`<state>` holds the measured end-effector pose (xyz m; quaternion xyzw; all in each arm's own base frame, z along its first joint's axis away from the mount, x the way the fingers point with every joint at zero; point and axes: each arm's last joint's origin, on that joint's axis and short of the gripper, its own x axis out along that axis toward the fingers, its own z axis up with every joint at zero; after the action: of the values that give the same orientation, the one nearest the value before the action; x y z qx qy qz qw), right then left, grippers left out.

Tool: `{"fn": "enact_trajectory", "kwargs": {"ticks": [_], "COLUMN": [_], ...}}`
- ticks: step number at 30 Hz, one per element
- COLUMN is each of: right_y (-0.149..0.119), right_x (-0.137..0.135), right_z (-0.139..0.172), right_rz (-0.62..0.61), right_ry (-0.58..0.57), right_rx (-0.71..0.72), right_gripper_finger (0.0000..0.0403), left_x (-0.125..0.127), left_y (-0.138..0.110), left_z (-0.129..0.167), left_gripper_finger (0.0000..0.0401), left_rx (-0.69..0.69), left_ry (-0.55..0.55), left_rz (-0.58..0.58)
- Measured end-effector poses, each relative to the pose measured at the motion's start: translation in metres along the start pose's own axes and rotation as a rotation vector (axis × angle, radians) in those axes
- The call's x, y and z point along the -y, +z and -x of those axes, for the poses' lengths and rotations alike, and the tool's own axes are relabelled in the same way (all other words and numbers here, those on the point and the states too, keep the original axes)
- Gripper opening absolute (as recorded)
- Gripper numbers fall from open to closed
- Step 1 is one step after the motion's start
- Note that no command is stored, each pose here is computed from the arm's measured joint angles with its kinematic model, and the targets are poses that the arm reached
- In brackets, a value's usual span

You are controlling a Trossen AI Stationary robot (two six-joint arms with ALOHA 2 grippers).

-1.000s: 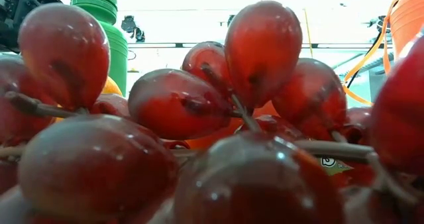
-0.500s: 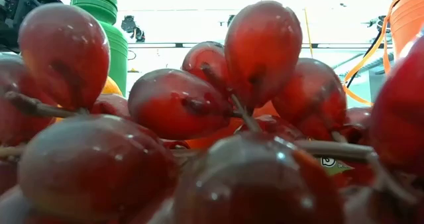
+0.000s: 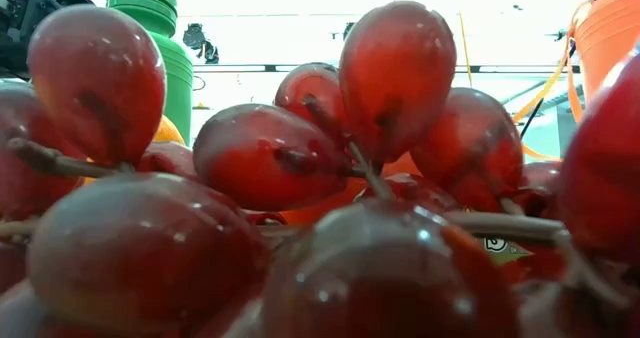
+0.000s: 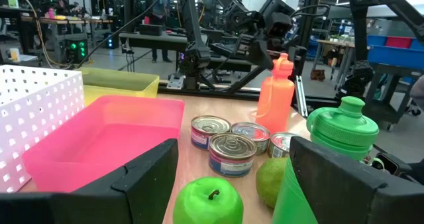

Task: Pick & Place Food Item
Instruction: Put the orange tumbler into the white bin

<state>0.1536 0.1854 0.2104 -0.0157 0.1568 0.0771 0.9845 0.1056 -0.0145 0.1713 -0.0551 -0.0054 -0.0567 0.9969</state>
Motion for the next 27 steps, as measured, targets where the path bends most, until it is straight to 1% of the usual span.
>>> {"fn": "enact_trajectory", "kwargs": {"ticks": [3,7,10,13,15,18,20,23,27], "right_y": [0.005,0.015,0.024,0.036,0.044,0.056,0.064,0.075,0.087], "right_x": [0.000,0.001,0.002,0.007,0.013,0.028,0.042,0.068,0.108], "right_z": [0.002,0.006,0.010,0.013,0.014,0.015,0.016,0.016,0.012], "right_rz": [-0.027,-0.081,-0.118,-0.158,-0.167,-0.180,-0.198,-0.222,-0.228], "right_ry": [0.010,0.027,0.038,0.018,0.004,-0.044,-0.093,-0.166,-0.206], "right_rx": [0.033,0.092,0.153,0.234,0.278,0.335,0.368,0.414,0.470], "right_gripper_finger": [0.0202,0.0203,0.0217,0.0225,0.0220,0.0205,0.0202,0.0203,0.0214], "left_x": [0.000,0.000,0.000,0.000,0.000,0.000,0.000,0.000,0.000], "left_y": [0.000,0.000,0.000,0.000,0.000,0.000,0.000,0.000,0.000], "left_z": [0.000,0.000,0.000,0.000,0.000,0.000,0.000,0.000,0.000], "left_gripper_finger": [0.0301,0.0301,0.0301,0.0301,0.0301,0.0301,0.0301,0.0301,0.0301], "left_rx": [0.000,0.000,0.000,0.000,0.000,0.000,0.000,0.000,0.000], "left_ry": [0.000,0.001,0.000,0.000,0.000,0.000,0.000,0.000,0.000], "left_rz": [0.000,0.000,0.000,0.000,0.000,0.000,0.000,0.000,0.000]}}
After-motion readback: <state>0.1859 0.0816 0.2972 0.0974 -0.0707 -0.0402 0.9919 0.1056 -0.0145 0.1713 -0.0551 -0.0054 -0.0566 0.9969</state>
